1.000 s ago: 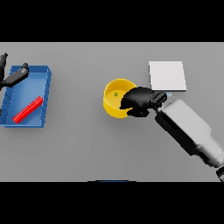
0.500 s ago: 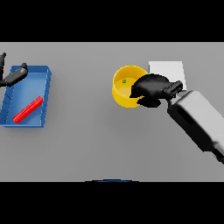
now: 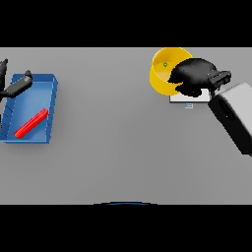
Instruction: Pick up the red beaker and tilt it to pour out 1 green nut into yellow bowl. Pick up the yellow bowl and place it on the metallic measuring scale.
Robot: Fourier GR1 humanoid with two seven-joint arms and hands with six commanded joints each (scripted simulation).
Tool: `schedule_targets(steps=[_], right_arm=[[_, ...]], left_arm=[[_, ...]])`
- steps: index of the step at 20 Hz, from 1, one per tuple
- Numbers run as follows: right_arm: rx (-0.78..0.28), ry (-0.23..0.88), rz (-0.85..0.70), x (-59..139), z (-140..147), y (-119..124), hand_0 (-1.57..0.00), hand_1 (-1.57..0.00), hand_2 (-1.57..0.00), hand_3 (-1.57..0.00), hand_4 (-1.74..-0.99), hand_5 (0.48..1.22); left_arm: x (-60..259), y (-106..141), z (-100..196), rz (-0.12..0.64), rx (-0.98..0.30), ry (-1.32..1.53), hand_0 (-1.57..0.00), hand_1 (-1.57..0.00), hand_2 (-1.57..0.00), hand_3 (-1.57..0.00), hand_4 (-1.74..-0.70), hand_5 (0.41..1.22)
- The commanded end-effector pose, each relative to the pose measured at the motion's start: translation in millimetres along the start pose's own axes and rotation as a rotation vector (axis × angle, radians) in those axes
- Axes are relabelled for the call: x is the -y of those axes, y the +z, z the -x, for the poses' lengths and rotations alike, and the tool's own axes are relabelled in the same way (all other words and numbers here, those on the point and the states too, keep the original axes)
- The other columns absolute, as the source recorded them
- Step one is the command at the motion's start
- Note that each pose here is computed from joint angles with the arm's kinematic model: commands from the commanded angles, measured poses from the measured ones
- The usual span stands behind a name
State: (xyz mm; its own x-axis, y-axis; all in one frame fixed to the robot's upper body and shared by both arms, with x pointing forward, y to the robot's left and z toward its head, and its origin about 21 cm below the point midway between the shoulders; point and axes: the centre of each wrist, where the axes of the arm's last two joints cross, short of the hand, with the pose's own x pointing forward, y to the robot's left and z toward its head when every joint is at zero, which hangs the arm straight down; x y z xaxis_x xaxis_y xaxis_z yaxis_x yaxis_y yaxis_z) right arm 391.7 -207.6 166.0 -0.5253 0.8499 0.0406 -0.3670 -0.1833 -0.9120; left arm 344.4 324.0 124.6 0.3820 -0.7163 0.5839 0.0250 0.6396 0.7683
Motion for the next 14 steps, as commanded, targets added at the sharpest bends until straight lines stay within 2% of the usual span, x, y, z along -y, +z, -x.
schedule_targets(steps=[1, 7, 11, 14], right_arm=[[-0.007, -0.023, -0.002, -3.8, 9.5, -0.5, -1.57, -1.57, -1.57, -1.22, -1.720, 1.221], [-0.106, -0.074, -0.013, -15.3, 43.0, -4.7, -1.57, -1.57, -1.57, -1.17, -1.720, 1.221], [-0.187, -0.108, -0.013, -34.3, 68.2, -12.9, -1.57, -1.57, -1.57, -1.25, -1.722, 1.221], [-0.191, -0.120, -0.011, -44.8, 74.0, -24.3, -1.57, -1.57, -1.57, -1.39, -1.724, 1.221]], left_arm=[[-3.5, 1.8, 0.5, 0.001, -0.010, 0.004, 0.00, 0.00, 0.00, 0.00, -0.81, 0.743], [-5.1, 1.2, 2.2, -0.004, -0.028, 0.006, 0.00, 0.00, 0.00, 0.00, -0.83, 0.774], [-4.7, -0.9, 5.0, -0.002, -0.042, 0.004, 0.00, 0.00, 0.00, 0.00, -0.82, 0.759], [-3.6, -2.4, 4.3, -0.004, -0.044, 0.000, 0.00, 0.00, 0.00, 0.00, -0.81, 0.753]])
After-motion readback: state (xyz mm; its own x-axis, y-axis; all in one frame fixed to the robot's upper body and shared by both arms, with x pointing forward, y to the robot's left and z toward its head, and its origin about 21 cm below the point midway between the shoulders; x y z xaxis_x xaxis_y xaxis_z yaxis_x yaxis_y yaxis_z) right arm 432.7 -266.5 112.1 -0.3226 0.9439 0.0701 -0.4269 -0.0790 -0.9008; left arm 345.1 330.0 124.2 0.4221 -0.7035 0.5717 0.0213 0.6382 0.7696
